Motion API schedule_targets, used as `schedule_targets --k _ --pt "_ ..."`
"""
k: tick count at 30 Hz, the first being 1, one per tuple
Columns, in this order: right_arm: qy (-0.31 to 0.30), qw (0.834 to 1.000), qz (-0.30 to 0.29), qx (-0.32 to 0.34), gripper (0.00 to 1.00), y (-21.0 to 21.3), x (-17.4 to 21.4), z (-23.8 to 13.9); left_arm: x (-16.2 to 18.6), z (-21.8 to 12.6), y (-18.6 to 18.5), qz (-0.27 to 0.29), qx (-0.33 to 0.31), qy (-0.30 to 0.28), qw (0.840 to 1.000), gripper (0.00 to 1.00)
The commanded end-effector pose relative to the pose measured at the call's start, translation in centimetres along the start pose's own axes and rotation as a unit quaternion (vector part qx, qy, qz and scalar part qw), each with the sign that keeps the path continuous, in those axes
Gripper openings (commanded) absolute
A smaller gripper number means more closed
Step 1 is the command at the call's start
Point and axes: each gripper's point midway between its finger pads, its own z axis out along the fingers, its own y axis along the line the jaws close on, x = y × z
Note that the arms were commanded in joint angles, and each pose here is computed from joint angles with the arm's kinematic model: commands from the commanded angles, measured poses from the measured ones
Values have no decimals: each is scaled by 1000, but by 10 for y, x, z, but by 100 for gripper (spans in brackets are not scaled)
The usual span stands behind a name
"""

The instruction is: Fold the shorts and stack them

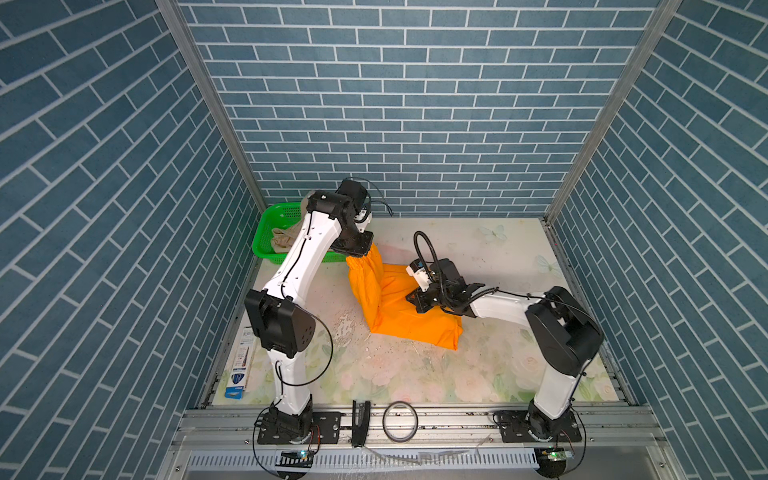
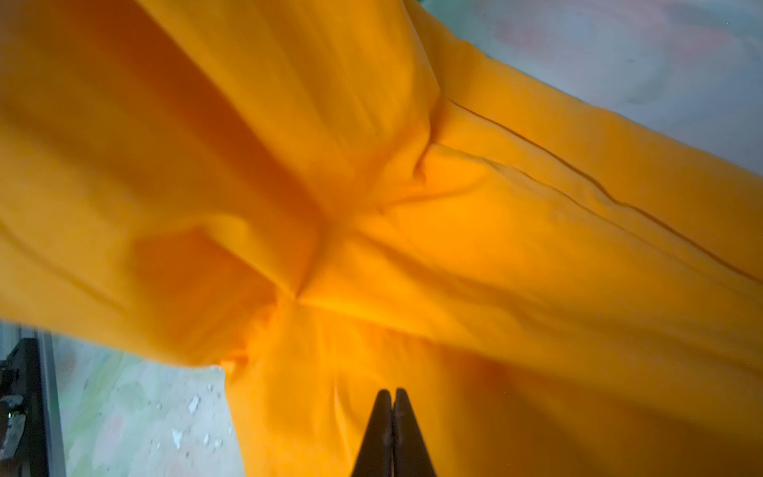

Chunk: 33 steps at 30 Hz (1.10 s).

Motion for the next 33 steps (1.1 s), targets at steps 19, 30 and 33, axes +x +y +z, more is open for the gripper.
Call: schedule_targets --k 19,30,33 --pt "59 990 106 72 0 -30 141 -39 3 55 -133 66 66 46 995 0" --pt "42 991 124 37 0 -22 144 -32 18 98 -176 81 109 80 987 1" --pt "40 991 126 36 0 -22 143 -31 26 108 -192 97 123 89 984 4"
